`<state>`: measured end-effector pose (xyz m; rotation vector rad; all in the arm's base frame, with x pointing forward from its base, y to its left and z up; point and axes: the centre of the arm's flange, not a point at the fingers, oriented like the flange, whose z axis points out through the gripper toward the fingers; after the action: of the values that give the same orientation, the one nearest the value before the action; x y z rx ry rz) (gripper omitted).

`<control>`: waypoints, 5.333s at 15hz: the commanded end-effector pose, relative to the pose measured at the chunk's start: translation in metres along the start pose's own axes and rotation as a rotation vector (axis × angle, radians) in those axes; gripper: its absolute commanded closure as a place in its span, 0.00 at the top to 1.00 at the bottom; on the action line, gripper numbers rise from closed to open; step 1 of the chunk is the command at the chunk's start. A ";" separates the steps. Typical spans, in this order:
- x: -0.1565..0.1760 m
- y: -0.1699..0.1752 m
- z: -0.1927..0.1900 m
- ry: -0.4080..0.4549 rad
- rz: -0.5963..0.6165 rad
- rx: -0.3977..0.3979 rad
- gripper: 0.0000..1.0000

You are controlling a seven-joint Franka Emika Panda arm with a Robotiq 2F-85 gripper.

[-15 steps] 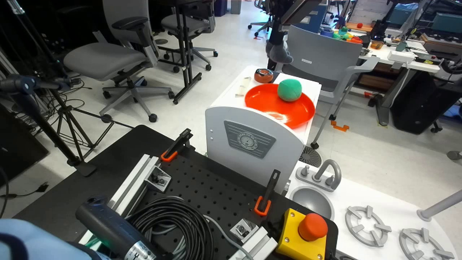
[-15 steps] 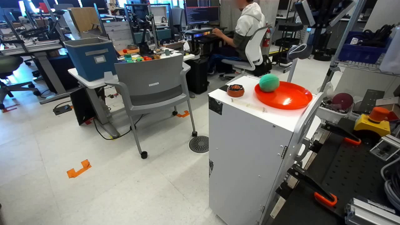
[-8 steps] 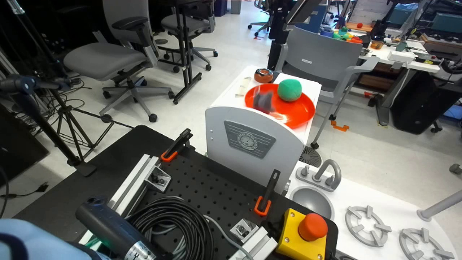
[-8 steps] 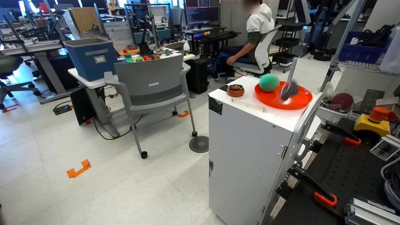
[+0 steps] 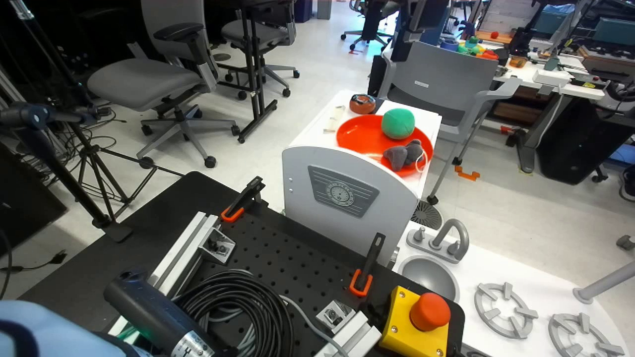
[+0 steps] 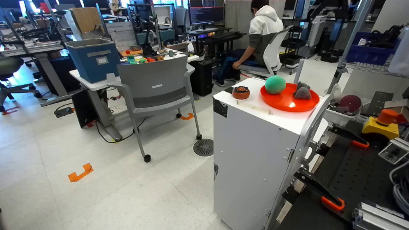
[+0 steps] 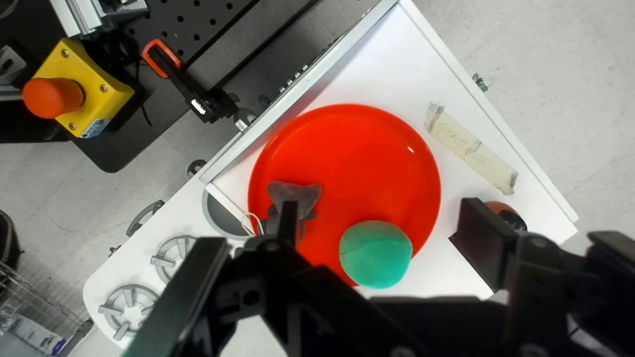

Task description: Pick up the grey bear and put it on the red plate

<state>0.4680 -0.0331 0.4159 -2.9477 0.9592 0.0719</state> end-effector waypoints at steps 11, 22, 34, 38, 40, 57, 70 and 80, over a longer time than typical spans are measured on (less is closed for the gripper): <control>-0.013 0.004 -0.006 -0.040 -0.158 -0.002 1.00; -0.016 0.000 0.003 -0.081 -0.279 -0.039 1.00; -0.016 0.000 0.003 -0.081 -0.279 -0.039 1.00; -0.016 0.000 0.003 -0.081 -0.279 -0.039 1.00; -0.016 0.000 0.003 -0.081 -0.279 -0.039 1.00; -0.016 0.000 0.003 -0.081 -0.279 -0.039 1.00; -0.016 0.000 0.003 -0.081 -0.279 -0.039 1.00; -0.016 0.000 0.003 -0.081 -0.279 -0.039 1.00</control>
<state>0.4547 -0.0239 0.4137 -3.0537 0.5359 0.1999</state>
